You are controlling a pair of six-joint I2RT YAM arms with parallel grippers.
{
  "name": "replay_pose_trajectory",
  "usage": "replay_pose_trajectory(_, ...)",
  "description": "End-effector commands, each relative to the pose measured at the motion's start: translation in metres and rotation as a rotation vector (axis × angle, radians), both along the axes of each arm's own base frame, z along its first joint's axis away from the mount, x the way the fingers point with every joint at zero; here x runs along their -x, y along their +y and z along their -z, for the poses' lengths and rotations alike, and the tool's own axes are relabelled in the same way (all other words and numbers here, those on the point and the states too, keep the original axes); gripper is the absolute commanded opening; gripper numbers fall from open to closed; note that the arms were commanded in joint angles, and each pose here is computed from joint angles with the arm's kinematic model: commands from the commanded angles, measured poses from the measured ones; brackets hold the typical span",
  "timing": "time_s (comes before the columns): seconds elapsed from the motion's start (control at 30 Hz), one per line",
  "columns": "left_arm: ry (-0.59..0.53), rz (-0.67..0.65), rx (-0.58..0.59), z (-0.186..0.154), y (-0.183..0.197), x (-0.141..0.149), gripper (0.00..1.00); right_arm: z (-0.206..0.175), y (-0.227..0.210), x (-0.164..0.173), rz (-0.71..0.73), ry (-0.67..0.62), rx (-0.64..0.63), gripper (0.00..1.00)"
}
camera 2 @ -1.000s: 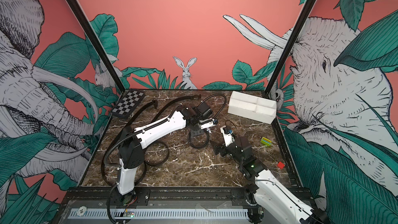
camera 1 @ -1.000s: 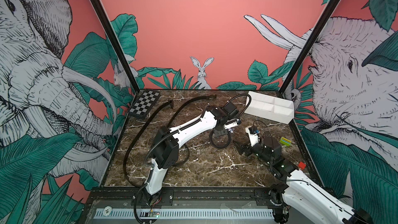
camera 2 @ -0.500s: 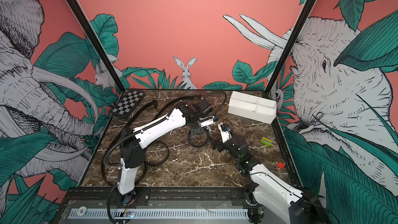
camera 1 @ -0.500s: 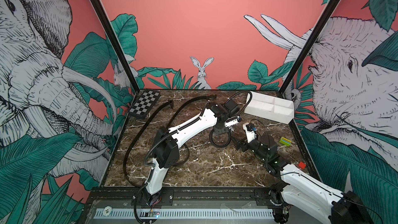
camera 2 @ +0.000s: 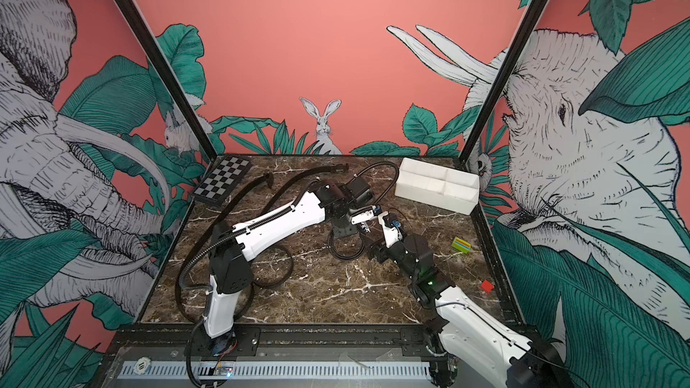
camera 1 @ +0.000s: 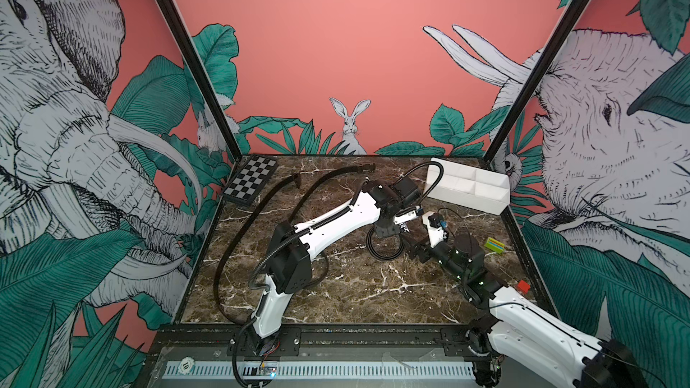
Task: Place the belts into the storage roll
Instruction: Pick up the belt from the center of the board.
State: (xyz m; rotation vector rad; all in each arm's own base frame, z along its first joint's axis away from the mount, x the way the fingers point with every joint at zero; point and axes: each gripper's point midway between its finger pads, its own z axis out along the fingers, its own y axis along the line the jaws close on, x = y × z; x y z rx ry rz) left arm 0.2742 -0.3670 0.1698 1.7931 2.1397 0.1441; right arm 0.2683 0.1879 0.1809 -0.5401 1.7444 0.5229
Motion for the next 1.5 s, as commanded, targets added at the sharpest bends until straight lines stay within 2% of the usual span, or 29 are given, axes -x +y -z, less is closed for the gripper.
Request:
replay_pose_trajectory(0.0,-0.021,0.0,0.099,-0.033,-0.009,0.008,0.0,-0.005,0.006,-0.003,-0.009,-0.029,-0.042,0.86)
replay_pose_trajectory(0.23,0.016,0.006,0.145,-0.041,-0.013,0.022,0.0,-0.002,0.012,-0.01,0.002,-0.059,-0.02,0.81)
replay_pose_trajectory(0.53,0.042,0.018,0.178,-0.047,-0.014,0.03,0.0,0.008,0.012,-0.009,0.0,-0.046,0.001,0.52)
replay_pose_trajectory(0.73,0.048,0.017,0.193,-0.049,-0.016,0.031,0.0,0.017,0.011,-0.005,-0.012,-0.025,0.03,0.39)
replay_pose_trajectory(1.07,-0.011,0.011,0.177,-0.064,-0.008,0.025,0.0,0.037,0.017,0.002,-0.072,0.049,0.146,0.38)
replay_pose_trajectory(1.23,-0.007,-0.002,0.239,-0.074,-0.016,0.026,0.0,0.039,0.021,0.003,-0.072,0.057,0.123,0.24)
replay_pose_trajectory(1.47,-0.002,-0.022,0.247,-0.071,-0.018,0.025,0.0,0.039,0.027,0.003,-0.089,0.068,0.133,0.02)
